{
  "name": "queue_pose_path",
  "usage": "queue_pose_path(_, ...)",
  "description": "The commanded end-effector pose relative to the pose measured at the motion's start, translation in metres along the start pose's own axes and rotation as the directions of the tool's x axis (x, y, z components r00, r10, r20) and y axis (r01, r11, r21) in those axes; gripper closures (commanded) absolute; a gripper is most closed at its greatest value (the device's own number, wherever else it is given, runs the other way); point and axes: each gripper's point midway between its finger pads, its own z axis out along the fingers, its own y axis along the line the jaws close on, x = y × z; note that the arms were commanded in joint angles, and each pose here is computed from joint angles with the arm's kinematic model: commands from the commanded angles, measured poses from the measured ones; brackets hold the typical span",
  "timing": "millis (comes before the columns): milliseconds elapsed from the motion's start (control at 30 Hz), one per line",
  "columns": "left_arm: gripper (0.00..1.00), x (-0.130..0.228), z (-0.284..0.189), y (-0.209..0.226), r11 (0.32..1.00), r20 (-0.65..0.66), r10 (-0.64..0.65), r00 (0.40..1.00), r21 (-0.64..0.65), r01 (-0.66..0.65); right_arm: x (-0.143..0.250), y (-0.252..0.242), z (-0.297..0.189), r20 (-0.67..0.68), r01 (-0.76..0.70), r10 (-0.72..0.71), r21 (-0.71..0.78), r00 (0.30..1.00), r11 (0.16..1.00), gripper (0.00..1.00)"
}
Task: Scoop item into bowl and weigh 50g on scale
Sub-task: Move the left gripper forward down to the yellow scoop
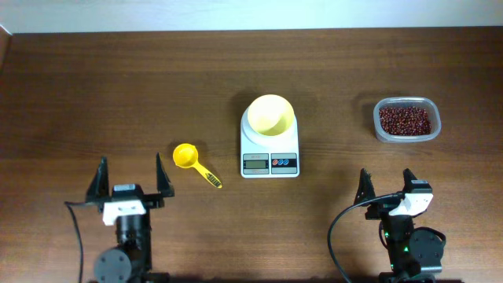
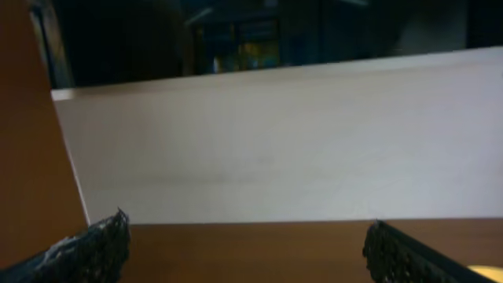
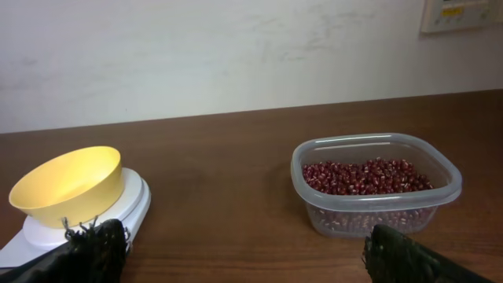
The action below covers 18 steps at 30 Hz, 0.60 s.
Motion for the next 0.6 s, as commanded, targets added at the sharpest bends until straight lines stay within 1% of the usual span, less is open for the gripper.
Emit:
queue_pose_path(0, 0.01, -0.033, 0.02, 0.008, 0.999, -0.05, 0.02, 0.999, -0.025, -0.021, 0.002, -0.001, 0.0, 0.0, 0.002, -0.002, 0.007, 1.0, 1.0, 0.01)
queue_pose_path(67, 0.01, -0.039, 0.034, 0.008, 0.999, -0.11, 0.024, 0.994, -0.019, -0.027, 0.002, -0.001, 0.0, 0.0, 0.002, -0.002, 0.007, 1.0, 1.0, 0.01)
queue_pose_path(200, 0.01, -0.034, 0.065, 0.01, 0.999, -0.315, 0.03, 0.949, -0.022, -0.039, 0.002, -0.001, 0.0, 0.0, 0.002, -0.002, 0.007, 1.0, 1.0, 0.01)
queue_pose_path(300, 0.01, -0.023, 0.089, 0.008, 1.0, -0.505, 0.019, 0.863, -0.008, -0.026, 0.002, -0.001, 0.0, 0.0, 0.002, -0.002, 0.007, 1.0, 1.0, 0.01)
queue_pose_path(367, 0.01, -0.014, 0.1, 0.003, 1.0, -0.61, 0.018, 0.792, 0.012, -0.014, 0.002, -0.001, 0.0, 0.0, 0.002, -0.002, 0.007, 1.0, 1.0, 0.01)
queue_pose_path(433, 0.01, -0.003, 0.109, -0.01, 0.997, -0.685, 0.032, 0.728, 0.075, 0.027, 0.002, -0.001, 0.0, 0.0, 0.002, -0.002, 0.007, 1.0, 1.0, 0.01)
queue_pose_path(500, 0.01, 0.013, 0.114, -0.03, 0.983, -0.735, 0.042, 0.677, 0.15, 0.102, 0.002, -0.001, 0.0, 0.0, 0.002, -0.002, 0.007, 1.0, 1.0, 0.01)
queue_pose_path(567, 0.01, 0.031, 0.112, -0.042, 0.971, -0.775, 0.049, 0.63, 0.186, 0.153, 0.002, -0.001, 0.0, 0.0, 0.002, -0.002, 0.007, 1.0, 1.0, 0.01)
